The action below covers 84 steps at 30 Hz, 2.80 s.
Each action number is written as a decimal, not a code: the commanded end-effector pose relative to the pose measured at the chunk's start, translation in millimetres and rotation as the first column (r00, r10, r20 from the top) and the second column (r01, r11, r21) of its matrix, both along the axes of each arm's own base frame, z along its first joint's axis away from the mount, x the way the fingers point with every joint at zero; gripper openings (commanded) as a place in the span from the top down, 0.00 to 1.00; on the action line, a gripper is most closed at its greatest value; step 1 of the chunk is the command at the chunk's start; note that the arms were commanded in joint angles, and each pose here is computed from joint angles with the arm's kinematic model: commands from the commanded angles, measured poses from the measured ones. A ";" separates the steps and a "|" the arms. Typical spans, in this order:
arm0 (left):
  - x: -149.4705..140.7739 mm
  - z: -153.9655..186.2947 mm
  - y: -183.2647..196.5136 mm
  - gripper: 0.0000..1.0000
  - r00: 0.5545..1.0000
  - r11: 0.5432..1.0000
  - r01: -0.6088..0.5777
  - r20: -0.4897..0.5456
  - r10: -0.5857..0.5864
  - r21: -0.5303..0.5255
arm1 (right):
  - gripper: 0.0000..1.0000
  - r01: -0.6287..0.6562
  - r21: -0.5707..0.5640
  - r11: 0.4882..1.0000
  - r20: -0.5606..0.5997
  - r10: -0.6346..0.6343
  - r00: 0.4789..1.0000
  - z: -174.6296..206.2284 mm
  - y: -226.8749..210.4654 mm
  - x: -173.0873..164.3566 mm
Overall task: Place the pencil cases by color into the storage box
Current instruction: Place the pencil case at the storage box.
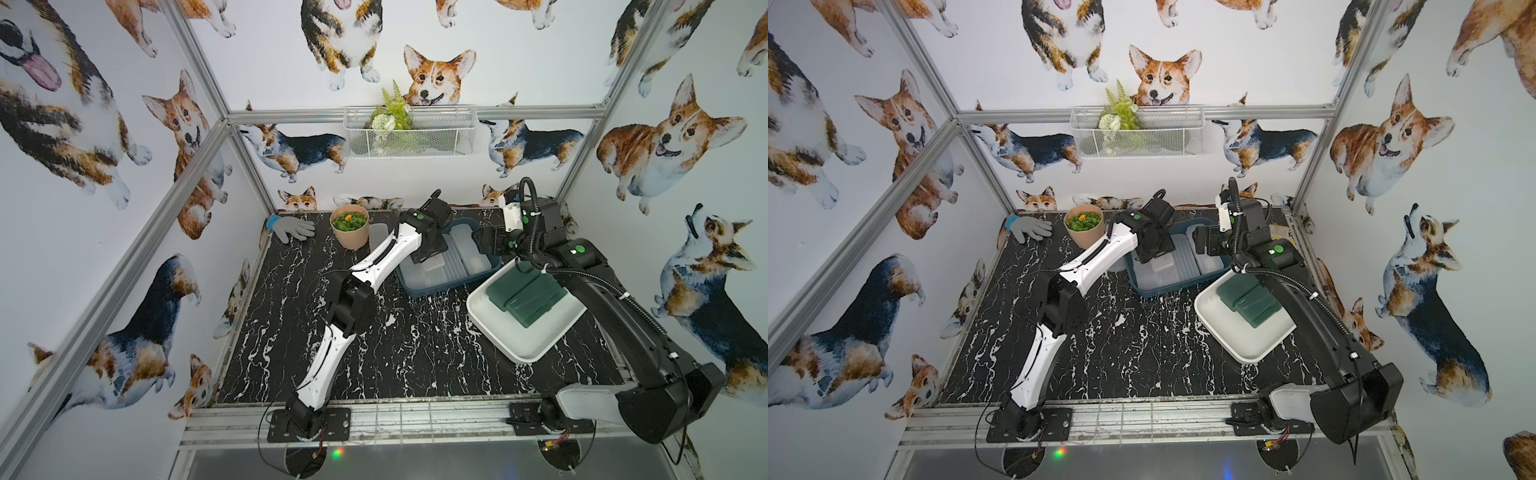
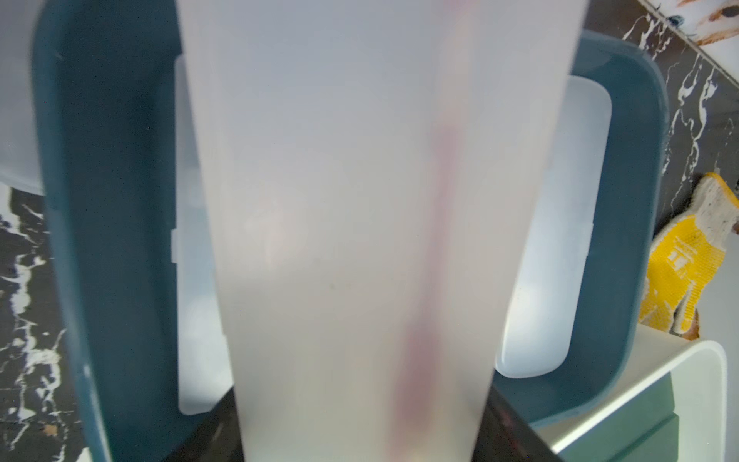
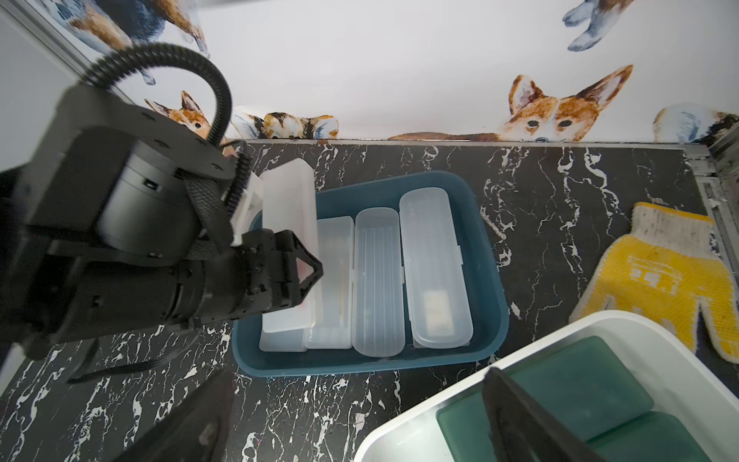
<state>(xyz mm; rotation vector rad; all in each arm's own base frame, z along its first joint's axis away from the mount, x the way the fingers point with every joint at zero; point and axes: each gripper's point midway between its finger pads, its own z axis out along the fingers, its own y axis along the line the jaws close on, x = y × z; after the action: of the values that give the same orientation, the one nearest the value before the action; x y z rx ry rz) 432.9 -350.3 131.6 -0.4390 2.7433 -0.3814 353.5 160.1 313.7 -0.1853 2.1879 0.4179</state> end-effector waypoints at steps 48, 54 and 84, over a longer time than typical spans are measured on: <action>15.7 -70.6 -69.1 0.35 0.990 0.984 0.138 -0.009 -0.140 -0.115 | 0.03 -0.096 0.090 0.991 -0.019 0.098 0.995 -3.7 19.3 -11.5; 16.7 -70.3 -71.6 0.30 0.991 0.983 0.135 -0.006 -0.137 -0.128 | 0.03 -0.099 0.089 0.991 -0.019 0.101 0.995 -3.9 19.4 -11.8; 37.5 86.9 -3.6 0.08 0.937 0.947 0.289 0.244 -0.250 -0.138 | 0.03 -0.106 0.124 0.987 0.104 0.093 0.990 55.8 21.3 -3.8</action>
<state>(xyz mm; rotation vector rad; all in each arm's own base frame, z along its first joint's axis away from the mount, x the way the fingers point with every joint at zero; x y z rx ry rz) 472.3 -389.6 204.6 -0.0963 2.5579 -0.8116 346.0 180.1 361.2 -0.2521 2.0765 0.5800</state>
